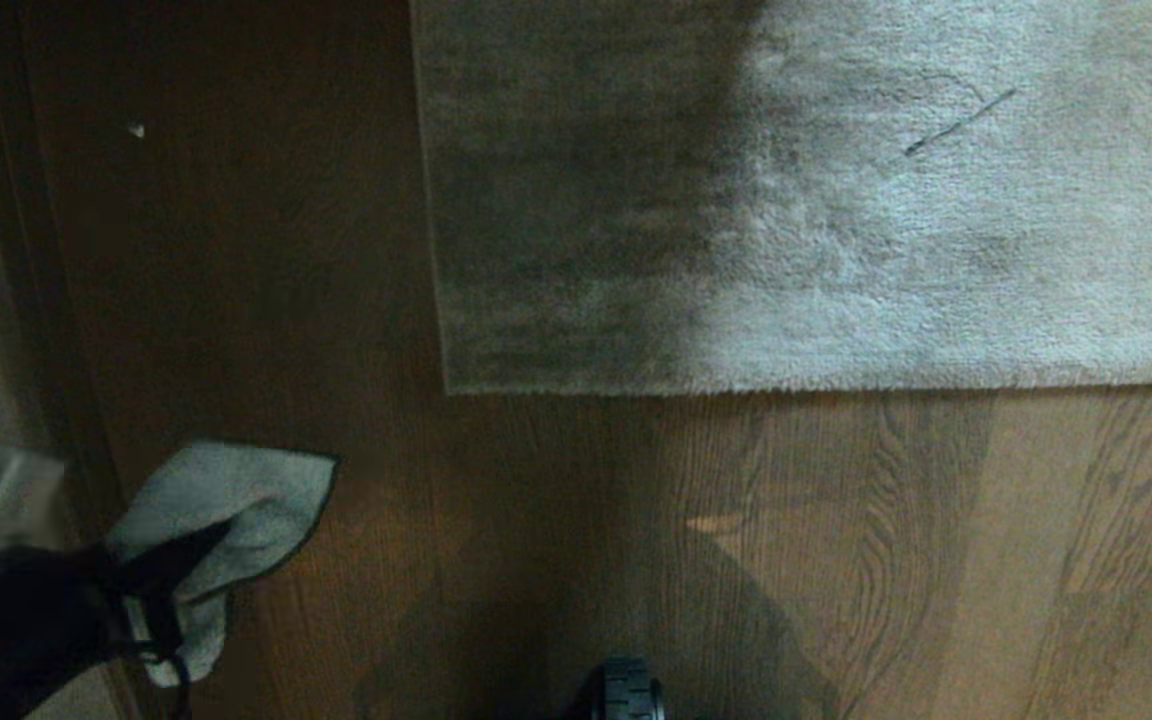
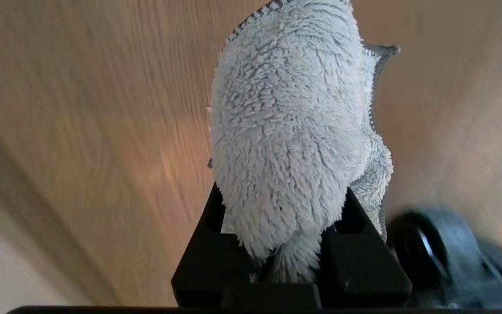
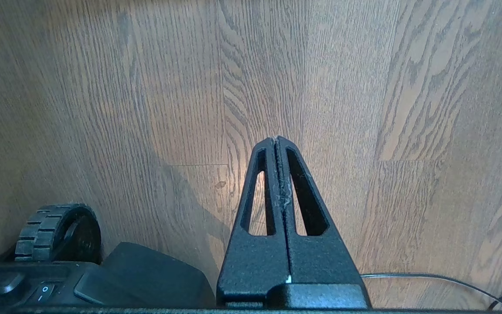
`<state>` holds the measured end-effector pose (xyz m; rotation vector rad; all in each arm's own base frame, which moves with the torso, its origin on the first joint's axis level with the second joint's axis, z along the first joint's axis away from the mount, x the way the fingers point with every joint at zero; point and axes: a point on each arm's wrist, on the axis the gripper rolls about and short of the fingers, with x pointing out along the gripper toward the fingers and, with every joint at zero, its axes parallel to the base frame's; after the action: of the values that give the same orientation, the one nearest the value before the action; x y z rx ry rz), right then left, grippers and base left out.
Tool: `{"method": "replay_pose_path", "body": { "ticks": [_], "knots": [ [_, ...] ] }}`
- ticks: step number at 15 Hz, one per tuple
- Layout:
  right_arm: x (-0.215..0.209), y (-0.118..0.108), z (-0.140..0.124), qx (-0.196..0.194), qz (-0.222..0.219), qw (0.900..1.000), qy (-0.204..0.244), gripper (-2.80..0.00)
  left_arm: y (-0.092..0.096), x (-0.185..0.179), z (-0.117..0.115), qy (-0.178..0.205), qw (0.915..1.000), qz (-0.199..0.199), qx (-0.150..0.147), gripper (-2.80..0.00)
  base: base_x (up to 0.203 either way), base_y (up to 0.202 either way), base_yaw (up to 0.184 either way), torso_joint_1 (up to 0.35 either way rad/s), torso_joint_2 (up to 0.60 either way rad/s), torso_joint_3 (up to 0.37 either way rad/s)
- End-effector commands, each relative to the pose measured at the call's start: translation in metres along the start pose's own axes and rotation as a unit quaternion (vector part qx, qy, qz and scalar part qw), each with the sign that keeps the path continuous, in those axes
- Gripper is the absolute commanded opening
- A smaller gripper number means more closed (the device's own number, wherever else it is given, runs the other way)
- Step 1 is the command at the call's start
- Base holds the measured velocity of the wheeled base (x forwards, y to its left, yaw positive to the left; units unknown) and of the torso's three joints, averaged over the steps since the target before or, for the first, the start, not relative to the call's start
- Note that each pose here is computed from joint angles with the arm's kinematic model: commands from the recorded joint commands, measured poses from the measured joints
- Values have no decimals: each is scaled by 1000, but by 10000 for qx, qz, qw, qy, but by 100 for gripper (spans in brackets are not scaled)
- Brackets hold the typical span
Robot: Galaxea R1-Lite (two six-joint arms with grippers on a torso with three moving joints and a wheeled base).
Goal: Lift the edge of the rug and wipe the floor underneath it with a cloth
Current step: Put down the rag
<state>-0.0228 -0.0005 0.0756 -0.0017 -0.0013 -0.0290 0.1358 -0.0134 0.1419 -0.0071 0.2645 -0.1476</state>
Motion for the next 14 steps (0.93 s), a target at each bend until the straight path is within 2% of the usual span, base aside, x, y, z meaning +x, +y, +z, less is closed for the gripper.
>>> {"method": "replay_pose_path", "body": {
  "ticks": [1,7,12,13,14],
  "knots": [
    [0,0,0,1,7,10000,6,-280,6,50,-10,227,9997,73,-37,-280,0,0,0,0,0,0],
    [0,0,0,1,5,10000,6,-280,24,109,-22,-548,9979,326,-54,-280,0,0,0,0,0,0],
    [0,0,0,1,-3,10000,6,-280,32,136,-22,-713,9966,404,-103,-280,0,0,0,0,0,0],
    [0,0,0,1,7,10000,6,-280,33,141,-22,-719,9965,406,-115,-103,0,0,0,0,0,0],
    [0,0,0,1,0,10000,6,-280,33,145,-23,-723,9965,403,-122,0,0,0,0,0,0,0]
  ]
}}
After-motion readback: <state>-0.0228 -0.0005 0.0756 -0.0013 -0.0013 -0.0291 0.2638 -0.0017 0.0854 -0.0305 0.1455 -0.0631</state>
